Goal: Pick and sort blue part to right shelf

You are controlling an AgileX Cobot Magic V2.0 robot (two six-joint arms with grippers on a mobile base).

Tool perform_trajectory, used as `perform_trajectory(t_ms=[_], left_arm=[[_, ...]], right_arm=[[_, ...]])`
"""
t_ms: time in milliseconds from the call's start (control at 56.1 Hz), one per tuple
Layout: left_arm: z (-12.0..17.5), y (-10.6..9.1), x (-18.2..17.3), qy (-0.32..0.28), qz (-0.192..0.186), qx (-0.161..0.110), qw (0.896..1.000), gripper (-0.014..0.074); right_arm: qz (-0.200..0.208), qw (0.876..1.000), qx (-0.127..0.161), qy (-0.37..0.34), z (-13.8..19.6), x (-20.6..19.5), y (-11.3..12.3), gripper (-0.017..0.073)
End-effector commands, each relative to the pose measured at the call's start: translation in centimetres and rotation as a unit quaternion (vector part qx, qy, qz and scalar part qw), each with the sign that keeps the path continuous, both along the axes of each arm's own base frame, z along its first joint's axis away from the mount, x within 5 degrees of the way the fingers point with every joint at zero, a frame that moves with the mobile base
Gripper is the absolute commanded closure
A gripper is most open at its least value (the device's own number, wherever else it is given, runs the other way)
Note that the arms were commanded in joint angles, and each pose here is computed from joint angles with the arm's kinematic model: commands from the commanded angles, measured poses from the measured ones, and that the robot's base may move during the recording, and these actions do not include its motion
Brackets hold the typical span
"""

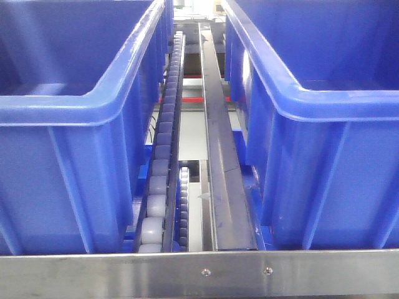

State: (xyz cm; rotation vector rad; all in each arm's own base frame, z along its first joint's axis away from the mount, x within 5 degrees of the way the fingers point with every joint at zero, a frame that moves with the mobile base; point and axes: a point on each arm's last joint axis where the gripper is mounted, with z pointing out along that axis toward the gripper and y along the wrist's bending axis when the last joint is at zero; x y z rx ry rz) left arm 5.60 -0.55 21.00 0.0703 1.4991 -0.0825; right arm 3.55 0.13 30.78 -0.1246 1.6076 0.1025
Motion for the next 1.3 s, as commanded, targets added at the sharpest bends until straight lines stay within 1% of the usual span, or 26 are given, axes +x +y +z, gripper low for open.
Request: perform_trajectory(t_ms=[0,54,107,214,321,428,517,1284], left_arm=[[-0.1,0.1,-0.1,-0.04,0.002,-0.009,0.999,0.047],[-0.1,0.1,-0.1,-0.04,0.002,-0.009,0.999,0.047],[-0.1,0.1,-0.1,-0.04,0.002,-0.009,0.999,0.047],[-0.1,0.1,-0.1,-0.04,0.002,-0.009,0.999,0.047],[-0.1,0.1,-0.1,-0.04,0.002,-0.009,0.999,0.047],[-0.1,0.1,-0.1,-0.04,0.002,-0.009,0.999,0.047],[-0.1,0.1,-0.1,-0.04,0.002,-0.009,0.999,0.047],[-0.1,0.1,-0.1,-0.039,0.002,-0.009,0.999,0.047]], right_arm=[[-0.018,0.999,-0.01,-0.043,-0.3,0.8,0.1,0.0515],[-0.027,0.999,-0.007,-0.038,-2.3,1.6,0.2,0.0515],[-0.036,0.998,-0.002,-0.052,-4.0,2.2,0.2,0.0515],[-0.045,0.997,0.015,-0.066,-7.3,2.8,0.2,0.0515],[-0.046,0.995,0.017,-0.084,-9.5,2.6,0.2,0.0515],[-0.053,0.996,0.016,-0.077,-9.8,2.0,0.1,0.0515],[-0.059,0.996,0.009,-0.064,-10.1,1.9,0.0,0.0515],[-0.059,0.996,0.008,-0.065,-10.1,1.9,0.0,0.0515]])
